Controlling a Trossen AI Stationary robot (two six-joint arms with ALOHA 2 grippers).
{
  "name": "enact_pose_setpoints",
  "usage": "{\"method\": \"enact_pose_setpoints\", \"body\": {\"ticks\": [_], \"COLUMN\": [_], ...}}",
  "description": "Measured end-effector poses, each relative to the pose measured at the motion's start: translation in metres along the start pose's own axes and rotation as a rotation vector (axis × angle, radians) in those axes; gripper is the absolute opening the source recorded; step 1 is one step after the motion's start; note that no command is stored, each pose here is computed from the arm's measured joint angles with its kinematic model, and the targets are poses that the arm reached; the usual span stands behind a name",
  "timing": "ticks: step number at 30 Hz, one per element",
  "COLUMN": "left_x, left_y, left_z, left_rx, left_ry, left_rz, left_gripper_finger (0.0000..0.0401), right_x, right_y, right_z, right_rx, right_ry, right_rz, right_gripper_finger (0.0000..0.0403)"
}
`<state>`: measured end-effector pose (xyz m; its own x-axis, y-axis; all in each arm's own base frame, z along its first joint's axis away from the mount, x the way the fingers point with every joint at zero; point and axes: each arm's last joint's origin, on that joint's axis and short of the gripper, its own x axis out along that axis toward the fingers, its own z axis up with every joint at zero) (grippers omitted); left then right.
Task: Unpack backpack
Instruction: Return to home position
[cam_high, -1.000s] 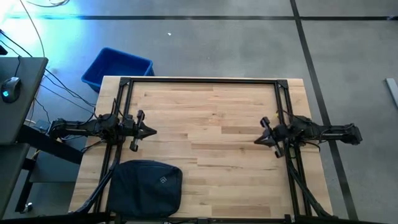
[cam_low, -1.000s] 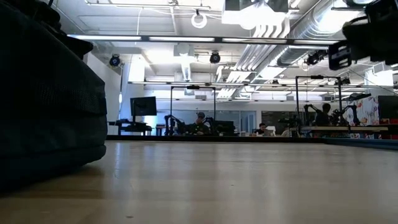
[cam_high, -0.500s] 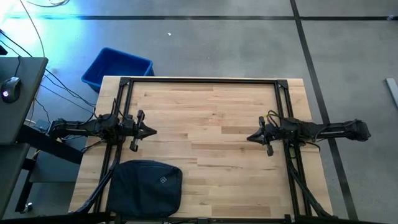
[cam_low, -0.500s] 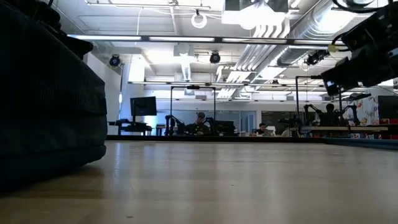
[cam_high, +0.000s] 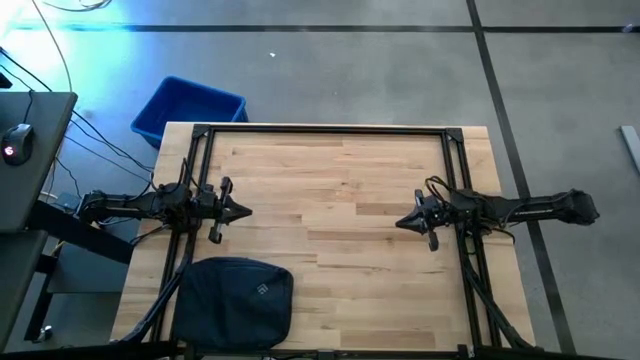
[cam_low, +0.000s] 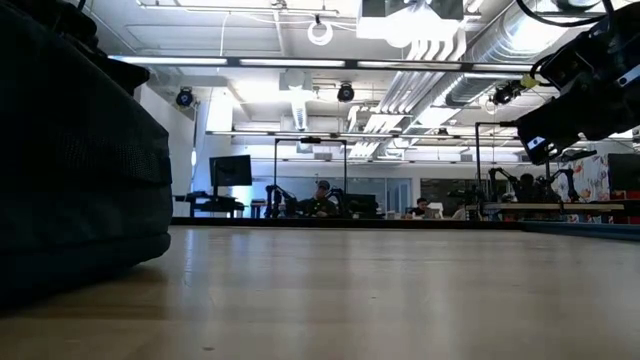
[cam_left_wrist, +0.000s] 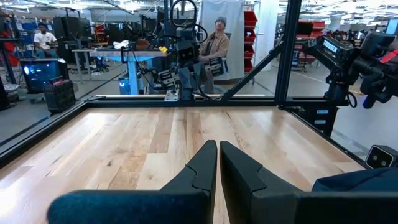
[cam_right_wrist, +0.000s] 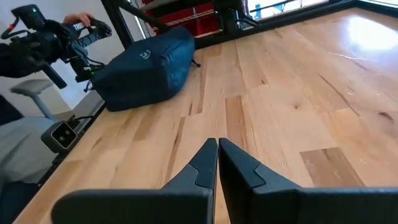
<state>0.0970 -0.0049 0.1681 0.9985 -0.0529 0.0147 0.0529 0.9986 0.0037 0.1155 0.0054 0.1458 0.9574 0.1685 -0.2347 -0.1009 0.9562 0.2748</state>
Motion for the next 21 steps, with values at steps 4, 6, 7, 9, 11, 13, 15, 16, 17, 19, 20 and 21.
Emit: {"method": "enact_pose_setpoints", "body": {"ticks": [4, 6, 7, 9, 11, 13, 15, 16, 17, 19, 20, 21], "left_x": [0.0, 0.0, 0.0, 0.0, 0.0, 0.0, 0.0, 0.0, 0.0, 0.0, 0.0, 0.0], "left_y": [0.0, 0.0, 0.0, 0.0, -0.001, -0.002, -0.003, -0.003, -0.003, -0.003, -0.003, -0.003], "left_z": [0.0, 0.0, 0.0, 0.0, 0.0, 0.0, 0.0, 0.0, 0.0, 0.0, 0.0, 0.0], "left_rx": [0.0, 0.0, 0.0, 0.0, -0.001, -0.001, -0.001, -0.001, -0.001, -0.001, -0.001, -0.001], "left_ry": [0.0, 0.0, -0.001, 0.0, 0.0, 0.0, 0.0, -0.001, 0.0, -0.001, 0.0, -0.001], "left_rz": [0.0, 0.0, 0.0, -0.005, -0.012, -0.022, -0.029, -0.032, -0.032, -0.032, -0.032, -0.032], "left_gripper_finger": [0.0, 0.0, 0.0, 0.0, 0.0, 0.0, 0.0, 0.0, 0.0, 0.0, 0.0, 0.0], "right_x": [-0.001, -0.004, -0.006, -0.011, -0.016, -0.022, -0.024, -0.024, -0.024, -0.023, -0.023, -0.024], "right_y": [0.0, 0.002, 0.003, 0.006, 0.008, 0.01, 0.01, 0.009, 0.009, 0.009, 0.009, 0.009], "right_z": [0.0, 0.0, 0.002, 0.007, 0.012, 0.016, 0.019, 0.018, 0.018, 0.018, 0.017, 0.018], "right_rx": [-0.001, -0.006, -0.012, -0.024, -0.036, -0.045, -0.05, -0.05, -0.049, -0.048, -0.048, -0.048], "right_ry": [-0.002, -0.014, -0.045, -0.114, -0.183, -0.248, -0.288, -0.284, -0.279, -0.273, -0.272, -0.273], "right_rz": [0.004, 0.012, 0.024, 0.048, 0.067, 0.078, 0.08, 0.078, 0.077, 0.076, 0.076, 0.077], "right_gripper_finger": [0.0, 0.0, 0.0, 0.0, 0.0, 0.0, 0.0, 0.0, 0.0, 0.0, 0.0, 0.0]}}
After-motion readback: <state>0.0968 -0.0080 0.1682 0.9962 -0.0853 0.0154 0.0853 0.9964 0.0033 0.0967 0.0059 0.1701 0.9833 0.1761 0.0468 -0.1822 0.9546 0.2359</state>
